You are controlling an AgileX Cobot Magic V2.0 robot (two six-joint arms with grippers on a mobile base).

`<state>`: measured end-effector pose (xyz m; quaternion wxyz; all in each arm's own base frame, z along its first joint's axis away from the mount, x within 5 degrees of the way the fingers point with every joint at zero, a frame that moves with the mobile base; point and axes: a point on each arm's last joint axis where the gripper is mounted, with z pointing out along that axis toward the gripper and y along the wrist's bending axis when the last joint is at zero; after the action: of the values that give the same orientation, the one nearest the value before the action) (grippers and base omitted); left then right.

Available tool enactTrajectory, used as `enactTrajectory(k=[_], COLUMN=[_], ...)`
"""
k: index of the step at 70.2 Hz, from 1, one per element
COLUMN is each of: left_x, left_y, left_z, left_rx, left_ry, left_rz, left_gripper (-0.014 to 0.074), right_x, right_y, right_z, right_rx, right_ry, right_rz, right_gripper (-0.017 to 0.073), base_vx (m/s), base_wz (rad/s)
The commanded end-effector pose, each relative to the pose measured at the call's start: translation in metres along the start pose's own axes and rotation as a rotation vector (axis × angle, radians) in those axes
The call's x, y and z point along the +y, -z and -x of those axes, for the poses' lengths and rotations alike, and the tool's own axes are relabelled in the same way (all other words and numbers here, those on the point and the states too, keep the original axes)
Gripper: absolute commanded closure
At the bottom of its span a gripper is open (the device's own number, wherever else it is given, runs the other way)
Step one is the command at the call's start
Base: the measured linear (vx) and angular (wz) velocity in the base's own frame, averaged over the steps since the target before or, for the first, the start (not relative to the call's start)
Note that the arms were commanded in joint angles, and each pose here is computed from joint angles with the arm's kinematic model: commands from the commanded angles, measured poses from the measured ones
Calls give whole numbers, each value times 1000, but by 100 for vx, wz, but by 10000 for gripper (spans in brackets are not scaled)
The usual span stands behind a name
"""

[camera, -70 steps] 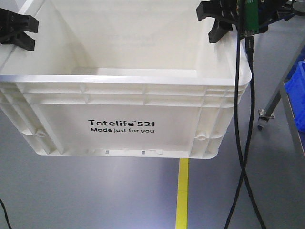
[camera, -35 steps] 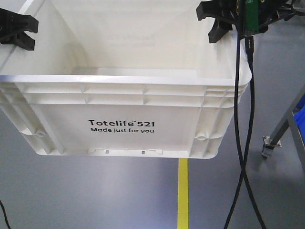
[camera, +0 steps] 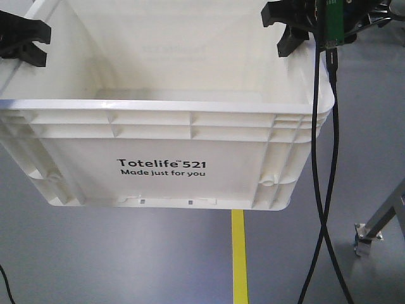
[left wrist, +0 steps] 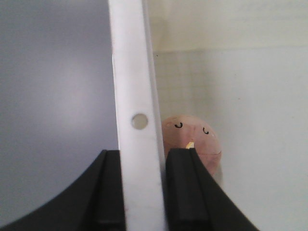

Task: Place moving items into box and shelve
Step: 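Hold the lifted tote with both grippers while the base drives away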

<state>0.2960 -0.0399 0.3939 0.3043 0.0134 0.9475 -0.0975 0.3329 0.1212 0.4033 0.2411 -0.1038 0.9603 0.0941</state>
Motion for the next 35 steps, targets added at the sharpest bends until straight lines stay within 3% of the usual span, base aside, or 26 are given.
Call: enactTrajectory(k=[1, 35], left_x=[-10, -10], left_y=[33, 33], left_z=[17, 17], left_rx=[-221, -221], left_ry=[-4, -4], left_rz=[-52, -52], left_gripper=[619, 619], right_x=[7, 7], right_y=[41, 41], right_z=[5, 5], right_rx=[-174, -174], right_ry=[43, 43], right_rz=[53, 53], right_gripper=[571, 571], base_vx=[53, 53], base_wz=[-9, -7])
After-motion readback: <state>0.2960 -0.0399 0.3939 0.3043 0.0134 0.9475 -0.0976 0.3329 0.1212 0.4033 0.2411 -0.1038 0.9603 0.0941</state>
